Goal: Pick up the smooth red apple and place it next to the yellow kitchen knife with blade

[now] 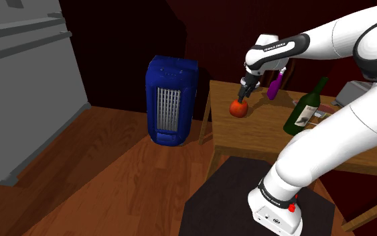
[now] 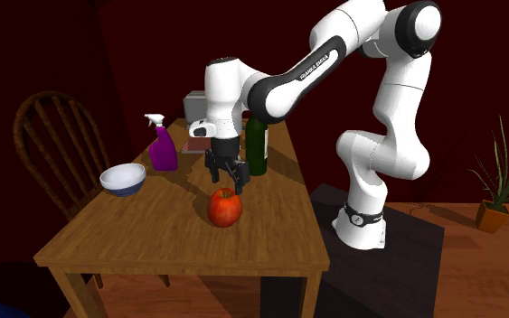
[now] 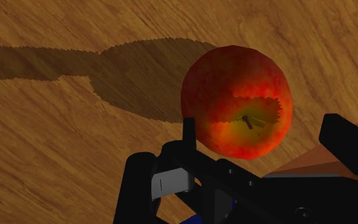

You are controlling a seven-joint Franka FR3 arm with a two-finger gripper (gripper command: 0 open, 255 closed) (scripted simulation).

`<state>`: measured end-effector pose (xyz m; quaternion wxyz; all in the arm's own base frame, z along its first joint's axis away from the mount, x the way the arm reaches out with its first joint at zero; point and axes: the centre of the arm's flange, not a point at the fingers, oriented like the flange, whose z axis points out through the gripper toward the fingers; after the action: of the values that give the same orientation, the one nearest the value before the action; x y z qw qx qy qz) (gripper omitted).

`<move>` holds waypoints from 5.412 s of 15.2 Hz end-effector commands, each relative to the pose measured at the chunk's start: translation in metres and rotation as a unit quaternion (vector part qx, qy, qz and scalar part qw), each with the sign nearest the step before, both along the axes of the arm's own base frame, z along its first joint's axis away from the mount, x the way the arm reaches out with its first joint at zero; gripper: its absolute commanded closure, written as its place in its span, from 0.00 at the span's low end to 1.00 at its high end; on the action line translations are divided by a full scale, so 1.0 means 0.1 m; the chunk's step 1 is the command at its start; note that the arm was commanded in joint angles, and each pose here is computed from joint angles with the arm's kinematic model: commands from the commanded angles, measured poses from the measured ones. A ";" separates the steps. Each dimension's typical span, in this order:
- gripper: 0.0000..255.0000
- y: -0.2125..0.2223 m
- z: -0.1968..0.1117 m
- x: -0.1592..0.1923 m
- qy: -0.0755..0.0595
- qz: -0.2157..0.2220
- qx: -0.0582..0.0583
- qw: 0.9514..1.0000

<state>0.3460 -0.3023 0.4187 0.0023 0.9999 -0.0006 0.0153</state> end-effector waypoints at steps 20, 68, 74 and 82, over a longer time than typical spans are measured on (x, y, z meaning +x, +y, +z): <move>1.00 0.00 0.25 0.01 0.000 0.000 0.000 1.000; 1.00 -1.93 1.76 -1.60 0.000 0.000 0.000 1.000; 1.00 -2.57 1.76 -2.13 0.000 0.000 0.000 1.000; 1.00 -2.57 1.34 -2.13 0.000 0.000 0.000 1.000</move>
<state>0.1336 -0.5584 0.5573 0.0021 0.9999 -0.0006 0.0155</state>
